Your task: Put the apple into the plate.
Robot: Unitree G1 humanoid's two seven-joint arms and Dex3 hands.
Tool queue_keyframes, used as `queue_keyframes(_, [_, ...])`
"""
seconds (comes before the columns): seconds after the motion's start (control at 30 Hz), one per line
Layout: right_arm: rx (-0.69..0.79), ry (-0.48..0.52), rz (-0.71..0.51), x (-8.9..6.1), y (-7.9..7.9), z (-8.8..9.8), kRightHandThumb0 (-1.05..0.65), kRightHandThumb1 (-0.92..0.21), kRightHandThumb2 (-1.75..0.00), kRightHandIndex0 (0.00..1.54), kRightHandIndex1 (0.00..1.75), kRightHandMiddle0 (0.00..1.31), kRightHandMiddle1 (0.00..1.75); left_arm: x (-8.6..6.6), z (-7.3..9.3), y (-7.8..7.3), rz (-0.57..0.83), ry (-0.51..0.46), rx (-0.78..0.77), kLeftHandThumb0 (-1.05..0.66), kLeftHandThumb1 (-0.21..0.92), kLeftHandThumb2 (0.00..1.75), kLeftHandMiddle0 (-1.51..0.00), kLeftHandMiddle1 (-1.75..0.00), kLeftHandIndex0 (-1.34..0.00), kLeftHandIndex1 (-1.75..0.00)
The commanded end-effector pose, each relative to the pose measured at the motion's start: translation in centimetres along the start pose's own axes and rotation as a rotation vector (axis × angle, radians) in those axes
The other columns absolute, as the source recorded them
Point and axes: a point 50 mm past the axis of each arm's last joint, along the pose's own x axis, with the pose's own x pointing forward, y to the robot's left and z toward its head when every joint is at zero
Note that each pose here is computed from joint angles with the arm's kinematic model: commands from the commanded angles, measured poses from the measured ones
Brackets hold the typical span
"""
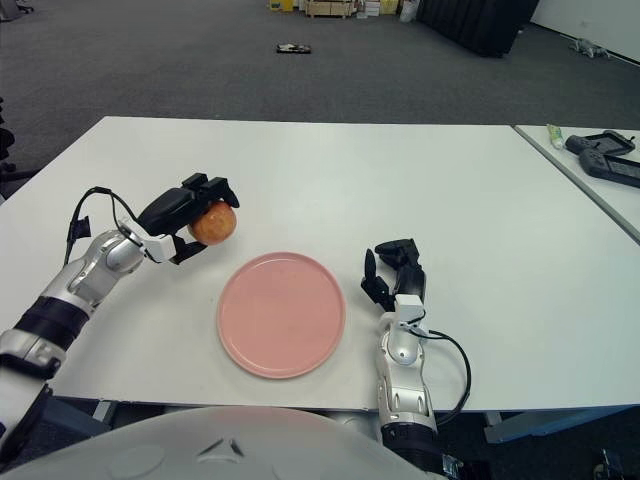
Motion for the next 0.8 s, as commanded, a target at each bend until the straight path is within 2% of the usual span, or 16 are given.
queue_keyframes(0.0, [-0.001, 0.060, -0.005, -0.1, 0.1, -1.0, -0.37, -0.71, -0.82, 0.55, 1.26, 0.31, 1.75, -0.6, 3.0, 3.0, 0.100, -0.112, -0.012, 0.00, 0.00, 1.63, -0.90, -1.60, -0.62, -1.75])
queue_keyframes(0.17, [-0.013, 0.053, 0.003, 0.0, 0.1, -1.0, -0.37, -0.71, -0.82, 0.55, 1.26, 0.32, 1.75, -1.7, 5.1, 3.7, 0.133, -0.207, -0.011, 0.00, 0.01, 1.63, -0.90, -1.60, -0.61, -1.75])
queue_keyframes(0.37, [-0.011, 0.055, 0.004, 0.1, 0.1, -1.1, -0.37, -0.71, -0.82, 0.56, 1.26, 0.32, 1.75, -3.1, 7.9, 3.4, 0.128, -0.330, -0.022, 0.00, -0.01, 1.65, -0.91, -1.61, -0.62, -1.75])
queue_keyframes(0.5, [-0.001, 0.049, 0.008, 0.1, 0.1, -1.1, -0.37, -0.71, -0.83, 0.56, 1.27, 0.32, 1.75, -3.4, 9.4, 2.3, 0.071, -0.402, -0.009, 0.00, -0.02, 1.66, -0.90, -1.64, -0.63, -1.75])
queue_keyframes(0.67, [-0.010, 0.044, 0.012, 0.2, 0.0, -1.1, -0.38, -0.70, -0.83, 0.56, 1.27, 0.32, 1.75, -3.1, 10.9, 0.0, 0.008, -0.511, 0.018, 0.00, -0.02, 1.67, -0.90, -1.66, -0.63, -1.75])
queue_keyframes(0.77, [-0.011, 0.043, 0.011, 0.2, 0.0, -1.1, -0.38, -0.70, -0.84, 0.55, 1.27, 0.32, 1.75, -2.8, 11.4, -0.4, -0.034, -0.591, 0.074, 0.00, -0.02, 1.68, -0.89, -1.67, -0.63, -1.75])
